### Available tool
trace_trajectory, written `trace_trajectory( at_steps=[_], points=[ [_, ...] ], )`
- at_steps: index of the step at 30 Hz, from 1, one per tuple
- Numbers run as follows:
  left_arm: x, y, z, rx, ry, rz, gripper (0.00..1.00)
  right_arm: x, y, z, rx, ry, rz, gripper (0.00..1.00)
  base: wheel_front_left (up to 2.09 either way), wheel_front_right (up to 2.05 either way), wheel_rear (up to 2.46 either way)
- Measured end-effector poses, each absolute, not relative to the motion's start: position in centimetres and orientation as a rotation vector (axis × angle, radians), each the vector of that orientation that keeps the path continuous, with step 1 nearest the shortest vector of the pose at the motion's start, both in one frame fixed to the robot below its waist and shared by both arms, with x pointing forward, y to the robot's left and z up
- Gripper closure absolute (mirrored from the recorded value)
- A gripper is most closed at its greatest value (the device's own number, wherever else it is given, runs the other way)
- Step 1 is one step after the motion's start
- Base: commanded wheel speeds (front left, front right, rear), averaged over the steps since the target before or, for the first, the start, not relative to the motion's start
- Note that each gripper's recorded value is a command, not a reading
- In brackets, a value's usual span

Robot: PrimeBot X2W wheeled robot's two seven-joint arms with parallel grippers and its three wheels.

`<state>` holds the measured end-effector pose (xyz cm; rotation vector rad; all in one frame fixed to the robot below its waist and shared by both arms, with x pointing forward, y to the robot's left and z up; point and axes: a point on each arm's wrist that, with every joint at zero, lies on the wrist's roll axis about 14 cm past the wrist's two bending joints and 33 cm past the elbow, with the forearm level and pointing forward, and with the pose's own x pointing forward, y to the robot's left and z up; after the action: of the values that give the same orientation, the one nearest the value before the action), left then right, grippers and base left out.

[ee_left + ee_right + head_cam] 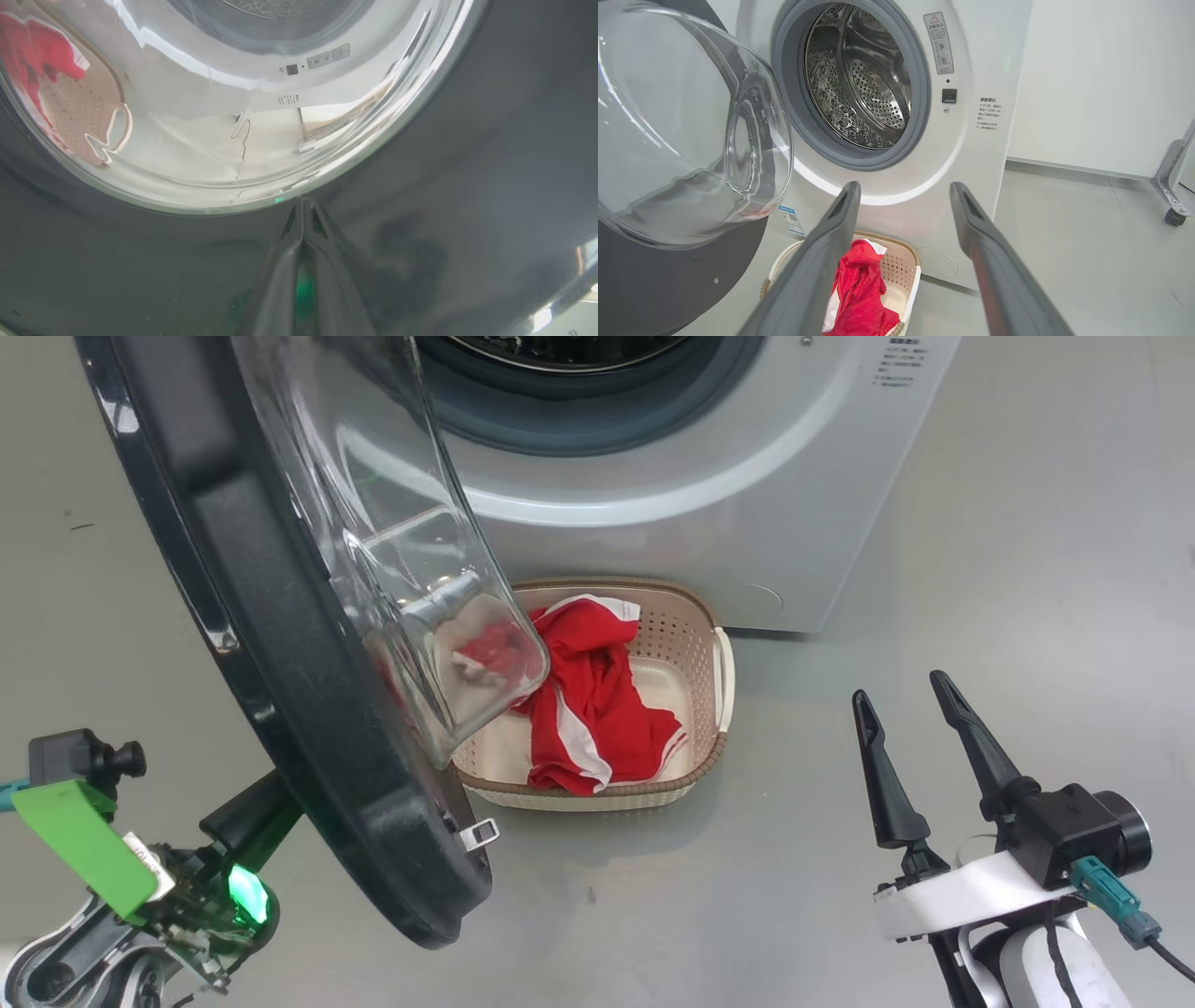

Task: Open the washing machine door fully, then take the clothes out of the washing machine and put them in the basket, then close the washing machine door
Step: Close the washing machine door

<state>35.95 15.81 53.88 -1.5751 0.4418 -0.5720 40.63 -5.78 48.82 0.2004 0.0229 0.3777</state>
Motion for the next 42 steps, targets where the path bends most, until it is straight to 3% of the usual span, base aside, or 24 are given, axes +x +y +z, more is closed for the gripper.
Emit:
trace_trajectory(
  at_steps=[16, 42],
  points=[
    [41.3, 10.3, 53.1, -1.616, 0.533, -0.705, 1.0, 40.6, -11.9, 48.2, 0.228, 0.012, 0.163, 0.0, 0.0, 0.0, 0.0],
    [52.6, 3.0, 52.6, -1.687, 0.491, -0.781, 1.0, 39.2, -19.4, 45.7, 0.223, 0.07, -0.08, 0.0, 0.0, 0.0, 0.0]
  ],
)
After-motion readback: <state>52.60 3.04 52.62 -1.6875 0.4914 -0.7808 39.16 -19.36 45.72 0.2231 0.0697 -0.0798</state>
